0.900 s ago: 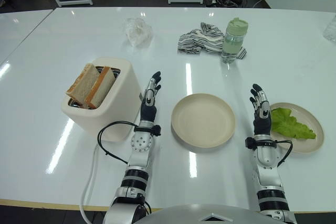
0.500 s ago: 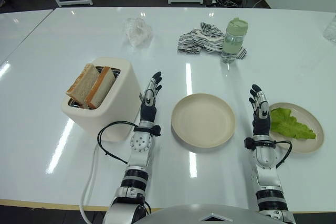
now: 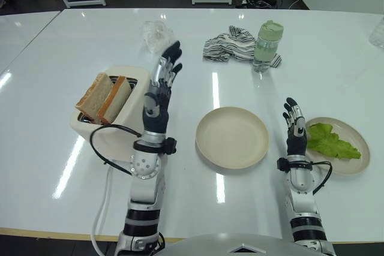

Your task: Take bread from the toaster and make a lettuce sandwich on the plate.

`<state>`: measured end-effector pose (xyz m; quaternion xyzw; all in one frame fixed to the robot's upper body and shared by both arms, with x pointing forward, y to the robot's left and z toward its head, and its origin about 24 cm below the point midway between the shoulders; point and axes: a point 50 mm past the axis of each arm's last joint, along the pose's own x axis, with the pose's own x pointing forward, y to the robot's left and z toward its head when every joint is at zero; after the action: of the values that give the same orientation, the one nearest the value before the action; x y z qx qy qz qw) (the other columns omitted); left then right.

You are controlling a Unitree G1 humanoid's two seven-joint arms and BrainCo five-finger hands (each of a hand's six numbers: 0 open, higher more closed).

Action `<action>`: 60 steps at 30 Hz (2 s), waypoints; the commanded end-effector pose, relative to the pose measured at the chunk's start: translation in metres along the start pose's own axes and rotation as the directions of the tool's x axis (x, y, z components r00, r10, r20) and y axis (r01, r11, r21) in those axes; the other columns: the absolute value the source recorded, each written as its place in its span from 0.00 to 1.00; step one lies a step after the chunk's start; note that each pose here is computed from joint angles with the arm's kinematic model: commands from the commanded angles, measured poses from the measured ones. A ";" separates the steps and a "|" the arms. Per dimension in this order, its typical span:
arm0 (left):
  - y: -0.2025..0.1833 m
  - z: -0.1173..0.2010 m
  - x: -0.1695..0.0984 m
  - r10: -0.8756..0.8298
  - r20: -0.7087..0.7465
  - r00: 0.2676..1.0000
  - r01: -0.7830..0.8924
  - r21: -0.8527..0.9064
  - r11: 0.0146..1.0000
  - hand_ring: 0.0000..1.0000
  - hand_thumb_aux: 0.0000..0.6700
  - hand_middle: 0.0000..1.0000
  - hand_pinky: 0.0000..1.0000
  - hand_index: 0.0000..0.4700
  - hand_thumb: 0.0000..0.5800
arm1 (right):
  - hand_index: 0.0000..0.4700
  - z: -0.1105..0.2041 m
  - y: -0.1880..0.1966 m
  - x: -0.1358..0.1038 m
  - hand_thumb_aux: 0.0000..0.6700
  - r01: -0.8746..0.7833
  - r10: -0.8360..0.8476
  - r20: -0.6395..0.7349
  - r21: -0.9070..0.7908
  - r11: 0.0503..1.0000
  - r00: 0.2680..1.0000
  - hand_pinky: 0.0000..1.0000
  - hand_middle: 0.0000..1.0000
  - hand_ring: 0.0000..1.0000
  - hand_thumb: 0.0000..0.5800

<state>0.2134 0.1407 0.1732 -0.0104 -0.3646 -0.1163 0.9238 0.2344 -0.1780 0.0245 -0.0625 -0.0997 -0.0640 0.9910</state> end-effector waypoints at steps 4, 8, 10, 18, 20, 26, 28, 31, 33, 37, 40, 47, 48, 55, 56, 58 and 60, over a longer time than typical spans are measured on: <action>0.066 0.069 -0.009 0.087 0.091 0.992 -0.112 0.326 0.939 0.00 0.00 0.00 0.00 0.00 0.00 | 0.00 -0.006 0.003 0.000 0.00 0.001 -0.001 -0.026 -0.005 1.000 1.000 0.00 0.00 0.00 0.00; 0.116 0.063 -0.018 0.277 -0.006 0.961 -0.215 0.616 0.758 0.00 0.00 0.00 0.00 0.00 0.00 | 0.00 -0.008 0.005 0.000 0.00 -0.002 0.001 -0.033 -0.008 1.000 0.999 0.00 0.00 0.00 0.00; 0.134 0.056 -0.024 0.335 -0.059 0.940 -0.186 0.735 0.652 0.00 0.00 0.00 0.00 0.00 0.00 | 0.00 -0.008 0.005 0.001 0.00 -0.005 0.004 -0.031 -0.007 1.000 1.000 0.00 0.00 0.00 0.00; 0.184 0.014 -0.054 0.503 -0.219 0.836 0.096 0.961 0.260 0.00 0.00 0.00 0.00 0.00 0.00 | 0.00 -0.010 0.002 0.000 0.00 -0.006 0.006 -0.037 -0.013 1.000 0.999 0.00 0.00 0.00 0.00; 0.186 0.005 -0.059 0.512 -0.246 0.823 0.151 0.964 0.219 0.00 0.00 0.00 0.00 0.00 0.00 | 0.00 -0.010 0.001 -0.001 0.00 -0.006 0.006 -0.038 -0.014 1.000 0.999 0.00 0.00 0.00 0.00; 0.179 -0.021 -0.073 0.515 -0.328 0.792 0.242 0.943 0.229 0.00 0.00 0.00 0.00 0.00 0.00 | 0.00 -0.010 0.002 -0.002 0.00 -0.005 0.005 -0.042 -0.015 1.000 0.999 0.00 0.00 0.00 0.00; 0.178 -0.026 -0.075 0.515 -0.347 0.784 0.247 0.935 0.254 0.00 0.00 0.00 0.00 0.00 0.00 | 0.00 -0.011 0.002 -0.002 0.00 -0.006 0.006 -0.044 -0.015 1.000 0.999 0.00 0.00 0.00 0.00; 0.179 -0.031 -0.076 0.518 -0.363 0.775 0.259 0.929 0.263 0.00 0.15 0.00 0.00 0.15 0.27 | 0.00 -0.012 0.002 -0.003 0.00 -0.007 0.006 -0.049 -0.017 1.000 0.999 0.00 0.00 0.00 0.00; 0.180 -0.034 -0.078 0.527 -0.384 0.758 0.273 0.921 0.277 0.00 0.19 0.00 0.00 0.19 0.34 | 0.00 -0.012 0.001 -0.003 0.00 -0.005 0.004 -0.052 -0.019 1.000 0.999 0.00 0.00 0.00 0.00; 0.183 -0.038 -0.084 0.547 -0.411 0.729 0.294 0.910 0.293 0.00 0.31 0.00 0.00 0.31 0.52 | 0.00 -0.013 0.000 -0.004 0.00 -0.002 0.000 -0.058 -0.021 1.000 0.998 0.00 0.00 0.00 0.00; 0.182 -0.040 -0.085 0.548 -0.421 0.723 0.296 0.905 0.305 0.00 0.47 0.00 0.00 0.47 0.72 | 0.00 -0.013 -0.001 -0.005 0.00 0.000 -0.001 -0.061 -0.022 1.000 0.998 0.00 0.00 0.00 0.00; 0.170 -0.037 -0.077 0.466 -0.407 0.786 0.273 0.904 0.329 0.00 0.91 0.00 0.00 0.91 0.99 | 0.00 -0.013 -0.002 -0.006 0.00 0.003 -0.005 -0.064 -0.024 1.000 0.998 0.00 0.00 0.00 0.00; 0.166 -0.036 -0.075 0.443 -0.395 0.805 0.268 0.908 0.323 0.00 0.98 0.00 0.00 0.98 1.00 | 0.00 -0.013 -0.002 -0.006 0.00 0.005 -0.006 -0.066 -0.024 1.000 0.998 0.00 0.00 0.00 0.00; 0.162 -0.037 -0.074 0.407 -0.403 0.820 0.274 0.900 0.339 0.00 1.00 0.00 0.00 1.00 1.00 | 0.00 -0.014 -0.004 -0.006 0.00 0.013 -0.015 -0.071 -0.031 0.999 0.997 0.00 0.00 0.00 0.00; 0.163 -0.037 -0.074 0.416 -0.402 0.816 0.269 0.900 0.344 0.00 1.00 0.00 0.00 1.00 1.00 | 0.00 -0.014 -0.004 -0.006 0.00 0.014 -0.016 -0.071 -0.031 0.999 0.997 0.00 0.00 0.00 0.00; 0.166 -0.036 -0.075 0.440 -0.397 0.805 0.257 0.903 0.345 0.00 1.00 0.00 0.00 1.00 1.00 | 0.00 -0.014 -0.004 -0.007 0.00 0.015 -0.018 -0.074 -0.032 0.999 0.997 0.00 0.00 0.00 0.00; 0.171 -0.035 -0.076 0.467 -0.378 0.800 0.244 0.915 0.323 0.00 1.00 0.00 0.00 1.00 1.00 | 0.00 -0.014 -0.004 -0.007 0.00 0.015 -0.018 -0.076 -0.032 0.999 0.997 0.00 0.00 0.00 0.00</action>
<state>0.2228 0.3141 0.1141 0.5371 -0.0798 0.1800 0.8202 0.2319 -0.1804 0.0122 -0.0713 -0.0718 -0.0714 0.9923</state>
